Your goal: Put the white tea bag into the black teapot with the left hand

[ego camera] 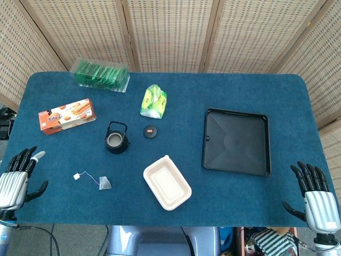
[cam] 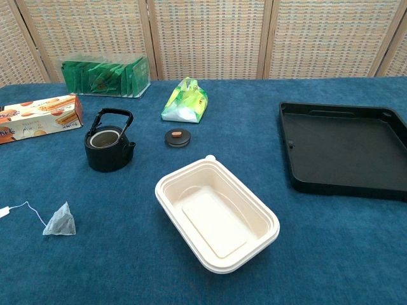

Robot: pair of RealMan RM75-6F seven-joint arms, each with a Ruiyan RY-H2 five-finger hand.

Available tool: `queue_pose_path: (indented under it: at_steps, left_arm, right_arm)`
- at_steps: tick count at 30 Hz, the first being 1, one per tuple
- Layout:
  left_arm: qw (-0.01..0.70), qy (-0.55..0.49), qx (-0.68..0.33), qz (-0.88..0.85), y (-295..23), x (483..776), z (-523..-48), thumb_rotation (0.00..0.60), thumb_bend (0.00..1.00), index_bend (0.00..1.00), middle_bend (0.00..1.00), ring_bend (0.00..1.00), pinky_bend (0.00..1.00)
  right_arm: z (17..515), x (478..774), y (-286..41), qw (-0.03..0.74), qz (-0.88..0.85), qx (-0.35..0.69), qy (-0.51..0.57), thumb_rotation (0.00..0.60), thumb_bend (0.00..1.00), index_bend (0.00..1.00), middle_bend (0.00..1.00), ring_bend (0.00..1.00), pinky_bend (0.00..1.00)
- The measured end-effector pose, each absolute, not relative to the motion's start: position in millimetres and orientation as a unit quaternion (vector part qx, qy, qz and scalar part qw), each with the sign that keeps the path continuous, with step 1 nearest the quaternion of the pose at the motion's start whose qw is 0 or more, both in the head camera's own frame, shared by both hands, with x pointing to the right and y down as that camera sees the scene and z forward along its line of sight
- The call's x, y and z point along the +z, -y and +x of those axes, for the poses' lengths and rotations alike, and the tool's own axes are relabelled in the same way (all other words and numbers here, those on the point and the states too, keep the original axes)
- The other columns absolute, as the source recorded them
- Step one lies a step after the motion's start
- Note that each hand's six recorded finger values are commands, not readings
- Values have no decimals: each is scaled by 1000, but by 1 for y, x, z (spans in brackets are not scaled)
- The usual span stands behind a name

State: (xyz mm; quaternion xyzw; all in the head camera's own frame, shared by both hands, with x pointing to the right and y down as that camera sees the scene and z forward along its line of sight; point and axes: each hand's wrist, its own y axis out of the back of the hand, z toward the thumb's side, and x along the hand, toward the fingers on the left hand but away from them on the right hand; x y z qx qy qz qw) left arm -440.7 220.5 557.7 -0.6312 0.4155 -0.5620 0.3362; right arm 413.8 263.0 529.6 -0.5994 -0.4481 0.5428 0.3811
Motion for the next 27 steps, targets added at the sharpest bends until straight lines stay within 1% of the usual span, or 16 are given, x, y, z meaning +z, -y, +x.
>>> queue_pose_path:
  at_steps: [7, 9, 10, 11, 14, 18, 24, 27]
  left_arm:
    - [341, -411, -560, -634, -217, 558, -439, 600, 341, 135, 52, 33, 74]
    - [344, -411, -559, -633, -215, 557, -439, 600, 341, 135, 83, 77, 89]
    - [345, -410, -559, -633, -214, 557, -438, 600, 342, 138, 128, 136, 132]
    - [346, -408, -559, -633, -213, 558, -438, 600, 341, 150, 185, 205, 203]
    - [349, -400, -561, -636, -210, 560, -438, 600, 341, 181, 314, 344, 376]
    - [351, -379, -567, -641, -207, 567, -437, 600, 342, 248, 465, 486, 491]
    - [355, -341, -572, -656, -197, 583, -427, 600, 343, 341, 618, 615, 599]
    - [356, -325, -574, -662, -193, 590, -421, 600, 351, 361, 659, 648, 621]
  right_arm:
    - [415, 529, -264, 380, -598, 545, 449, 600, 16, 138, 125, 0, 46]
    - [415, 529, -264, 381, -598, 545, 448, 600, 16, 137, 125, 0, 45]
    - [415, 529, -265, 381, -598, 545, 448, 600, 16, 137, 125, 0, 46]
    - [415, 529, -264, 381, -597, 545, 448, 600, 16, 137, 125, 0, 46]
    - [415, 529, -265, 382, -597, 546, 448, 600, 16, 138, 125, 0, 45]
    - [416, 528, -266, 381, -595, 547, 449, 600, 16, 137, 125, 0, 45]
    - [419, 526, -269, 378, -590, 553, 451, 600, 16, 137, 125, 0, 45]
    - [420, 526, -270, 377, -589, 555, 451, 600, 16, 138, 125, 0, 45]
